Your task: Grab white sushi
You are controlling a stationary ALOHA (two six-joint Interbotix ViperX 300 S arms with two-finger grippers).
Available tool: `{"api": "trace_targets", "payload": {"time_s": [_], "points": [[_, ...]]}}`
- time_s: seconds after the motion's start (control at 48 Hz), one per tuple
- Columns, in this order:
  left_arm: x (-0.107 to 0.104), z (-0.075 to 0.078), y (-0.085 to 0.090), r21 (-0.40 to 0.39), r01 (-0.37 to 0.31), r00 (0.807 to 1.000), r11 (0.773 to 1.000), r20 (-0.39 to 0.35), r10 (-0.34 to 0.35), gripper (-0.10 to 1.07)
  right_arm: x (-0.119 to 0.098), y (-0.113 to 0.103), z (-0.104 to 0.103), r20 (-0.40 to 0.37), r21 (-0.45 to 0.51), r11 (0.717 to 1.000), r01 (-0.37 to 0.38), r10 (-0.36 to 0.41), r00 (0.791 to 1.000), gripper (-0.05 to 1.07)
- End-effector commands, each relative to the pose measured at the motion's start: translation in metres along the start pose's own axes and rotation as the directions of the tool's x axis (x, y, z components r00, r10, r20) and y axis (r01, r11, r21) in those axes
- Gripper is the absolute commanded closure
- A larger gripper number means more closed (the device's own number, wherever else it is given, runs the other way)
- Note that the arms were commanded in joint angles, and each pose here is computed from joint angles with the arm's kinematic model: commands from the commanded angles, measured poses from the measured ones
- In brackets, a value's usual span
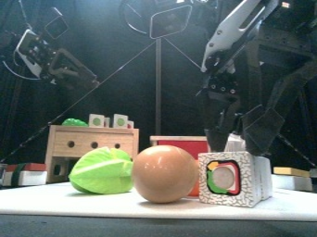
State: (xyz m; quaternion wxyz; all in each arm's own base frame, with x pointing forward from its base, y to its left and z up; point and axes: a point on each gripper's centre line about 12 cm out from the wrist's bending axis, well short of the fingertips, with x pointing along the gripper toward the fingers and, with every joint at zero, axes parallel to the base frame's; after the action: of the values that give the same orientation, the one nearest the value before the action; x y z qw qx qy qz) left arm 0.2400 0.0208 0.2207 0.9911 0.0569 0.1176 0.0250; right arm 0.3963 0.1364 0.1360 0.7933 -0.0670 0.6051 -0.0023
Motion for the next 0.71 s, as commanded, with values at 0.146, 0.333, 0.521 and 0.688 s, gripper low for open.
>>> {"api": "trace_targets", "payload": {"time_s": [0.146,0.333,0.521,0.688], "points": [[0.001,0.005,0.001,-0.001,-0.002,1.000,1.000,0.014,0.002,0.24,-0.008,0.001,0.006,0.023,-0.006,1.000,-0.010,0.010,1.000,-0.01],[0.001,0.005,0.001,-0.001,-0.002,1.000,1.000,0.014,0.002,0.24,-0.003,0.002,0.005,0.014,-0.016,1.000,-0.010,0.010,1.000,0.00],[0.001,0.004,0.001,-0.001,-0.002,1.000,1.000,0.012,0.002,0.24,-0.002,0.003,0.004,0.009,-0.018,1.000,-0.010,0.010,1.000,0.00],[0.001,0.004,0.001,-0.001,-0.002,1.000,1.000,0.012,0.002,0.24,0.001,0.002,0.002,0.002,-0.021,1.000,-0.004,0.004,1.000,0.16]]}}
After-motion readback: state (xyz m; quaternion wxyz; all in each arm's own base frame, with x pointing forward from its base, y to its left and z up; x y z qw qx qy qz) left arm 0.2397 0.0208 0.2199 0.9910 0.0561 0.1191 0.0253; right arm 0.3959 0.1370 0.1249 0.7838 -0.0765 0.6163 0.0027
